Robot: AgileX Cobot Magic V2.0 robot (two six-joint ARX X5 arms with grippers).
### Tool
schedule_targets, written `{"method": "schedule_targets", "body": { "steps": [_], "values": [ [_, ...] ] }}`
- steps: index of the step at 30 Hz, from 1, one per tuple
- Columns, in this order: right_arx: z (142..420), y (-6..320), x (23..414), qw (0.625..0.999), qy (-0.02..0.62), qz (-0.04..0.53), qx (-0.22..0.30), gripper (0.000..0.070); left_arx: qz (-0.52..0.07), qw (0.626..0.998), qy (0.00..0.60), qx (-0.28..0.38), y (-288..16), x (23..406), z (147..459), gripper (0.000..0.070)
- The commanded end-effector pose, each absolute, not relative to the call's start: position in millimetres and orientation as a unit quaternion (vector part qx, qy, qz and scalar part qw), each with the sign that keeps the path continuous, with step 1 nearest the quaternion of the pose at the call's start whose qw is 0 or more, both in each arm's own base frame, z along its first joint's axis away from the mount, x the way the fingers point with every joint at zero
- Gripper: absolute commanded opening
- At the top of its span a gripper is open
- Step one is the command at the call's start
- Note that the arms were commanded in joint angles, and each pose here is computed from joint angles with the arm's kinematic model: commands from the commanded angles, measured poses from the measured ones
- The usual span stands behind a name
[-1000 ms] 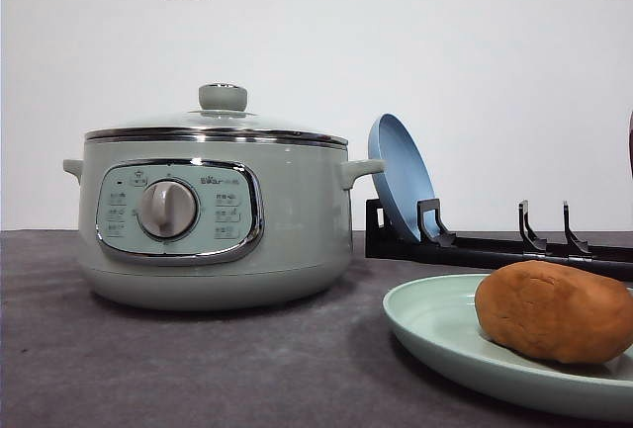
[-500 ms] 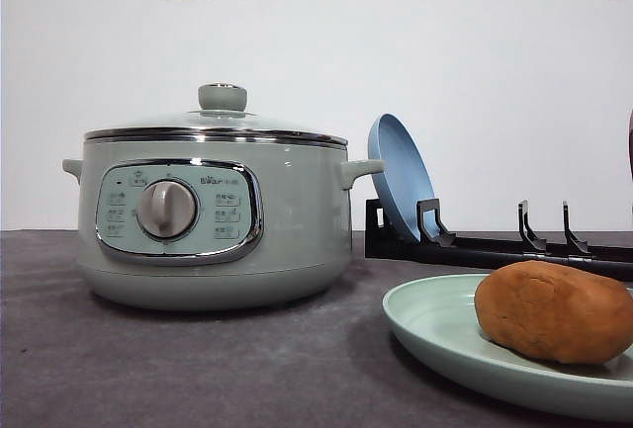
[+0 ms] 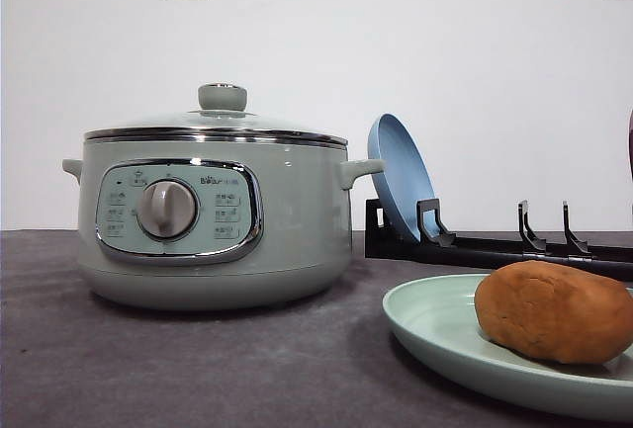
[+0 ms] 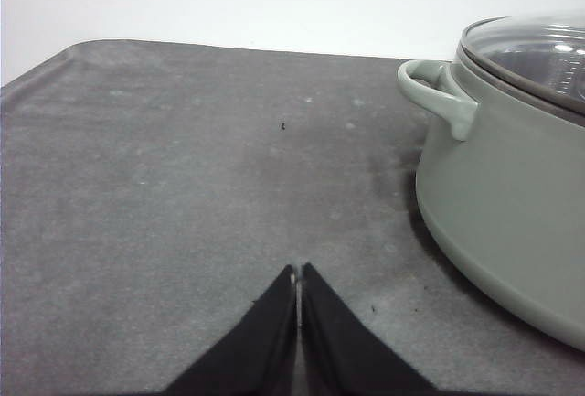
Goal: Transfer potato from steamer to green plate
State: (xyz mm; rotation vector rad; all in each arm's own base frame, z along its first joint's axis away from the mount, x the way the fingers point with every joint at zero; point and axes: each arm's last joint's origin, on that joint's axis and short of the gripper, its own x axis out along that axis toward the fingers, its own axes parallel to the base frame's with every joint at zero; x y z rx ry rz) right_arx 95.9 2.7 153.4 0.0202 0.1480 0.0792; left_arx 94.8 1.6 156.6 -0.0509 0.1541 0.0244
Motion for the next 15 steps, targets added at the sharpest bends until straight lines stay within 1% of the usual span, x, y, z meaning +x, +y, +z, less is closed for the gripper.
{"method": "schedule_targets", "body": {
  "steps": [1, 15],
  "values": [
    [152.9, 2.7, 96.2, 0.997, 0.070, 0.039, 0.015, 0.0015, 0.014, 0.996, 0.089, -0.021, 1.7, 95.6, 149.3, 0.0000],
    [152.9, 2.7, 96.2, 0.997, 0.070, 0.039, 0.015, 0.0015, 0.014, 0.996, 0.089, -0.021, 1.7, 95.6, 149.3, 0.0000]
  ]
}}
